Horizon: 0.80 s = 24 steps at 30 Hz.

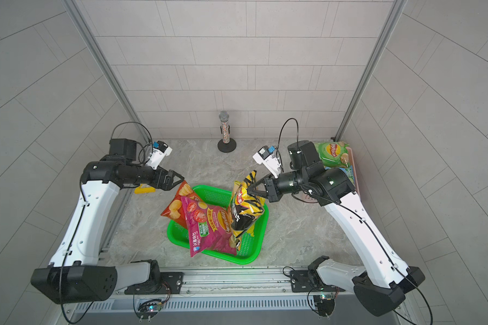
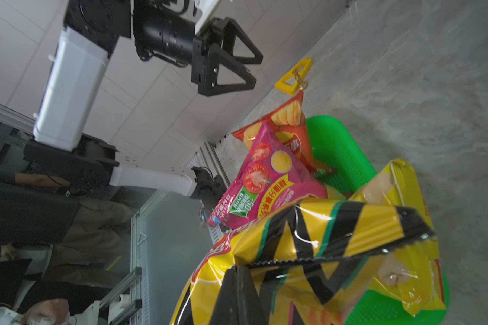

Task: Put the potato chips into the basket
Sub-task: Place the potato chip in the basket.

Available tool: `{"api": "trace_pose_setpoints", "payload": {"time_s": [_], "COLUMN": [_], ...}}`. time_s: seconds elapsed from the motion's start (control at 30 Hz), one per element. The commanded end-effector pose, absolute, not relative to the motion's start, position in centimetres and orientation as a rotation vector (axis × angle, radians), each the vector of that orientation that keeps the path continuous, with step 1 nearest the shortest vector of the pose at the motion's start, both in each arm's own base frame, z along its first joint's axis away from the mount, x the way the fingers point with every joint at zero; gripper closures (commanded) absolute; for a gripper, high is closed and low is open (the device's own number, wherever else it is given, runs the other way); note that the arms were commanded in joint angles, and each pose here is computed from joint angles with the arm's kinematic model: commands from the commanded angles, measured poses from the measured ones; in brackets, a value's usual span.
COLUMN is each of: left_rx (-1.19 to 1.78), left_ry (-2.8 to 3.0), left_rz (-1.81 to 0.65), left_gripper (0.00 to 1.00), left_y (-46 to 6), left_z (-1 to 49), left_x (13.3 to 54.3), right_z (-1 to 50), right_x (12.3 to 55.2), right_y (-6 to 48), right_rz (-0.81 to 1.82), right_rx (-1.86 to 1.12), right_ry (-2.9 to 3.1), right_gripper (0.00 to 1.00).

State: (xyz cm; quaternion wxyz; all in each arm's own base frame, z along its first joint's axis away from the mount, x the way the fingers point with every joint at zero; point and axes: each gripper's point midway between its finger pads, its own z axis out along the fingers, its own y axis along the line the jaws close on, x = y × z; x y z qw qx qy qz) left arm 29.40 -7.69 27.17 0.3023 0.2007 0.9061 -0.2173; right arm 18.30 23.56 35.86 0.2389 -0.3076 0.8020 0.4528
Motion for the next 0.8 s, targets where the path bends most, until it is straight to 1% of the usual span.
{"api": "trace_pose_setpoints", "payload": {"time_s": [0.0,0.13,0.23,0.53,0.77], "left_rx": [0.512,0.529,0.522,0.472,0.462], "left_ry": [2.448,2.513,2.527,2.52,2.533], "left_rz": [-0.529,-0.512,-0.539,-0.609,-0.6], "left_gripper": [0.0,0.0,0.0,0.01,0.02], "left_y": [-6.7,-6.2,-6.2,-6.8,-6.6], "left_z": [24.9,22.3,21.1,19.9,19.2], "left_x": [29.8,29.3,29.1,29.1,28.8], "right_z": [31.7,29.2,28.4,31.0,30.7], "right_x": [16.4,15.1,15.2,15.7,17.3], "right_y": [23.3,24.0,24.1,25.2,26.3], "right_rz": [1.156,1.014,0.942,0.849,0.793], "right_rx": [-1.009,-1.228,-1.302,-1.428,-1.491], "right_ry": [2.295,2.303,2.289,2.027,2.007], "right_gripper": [1.0,1.0,1.0,1.0,1.0]}}
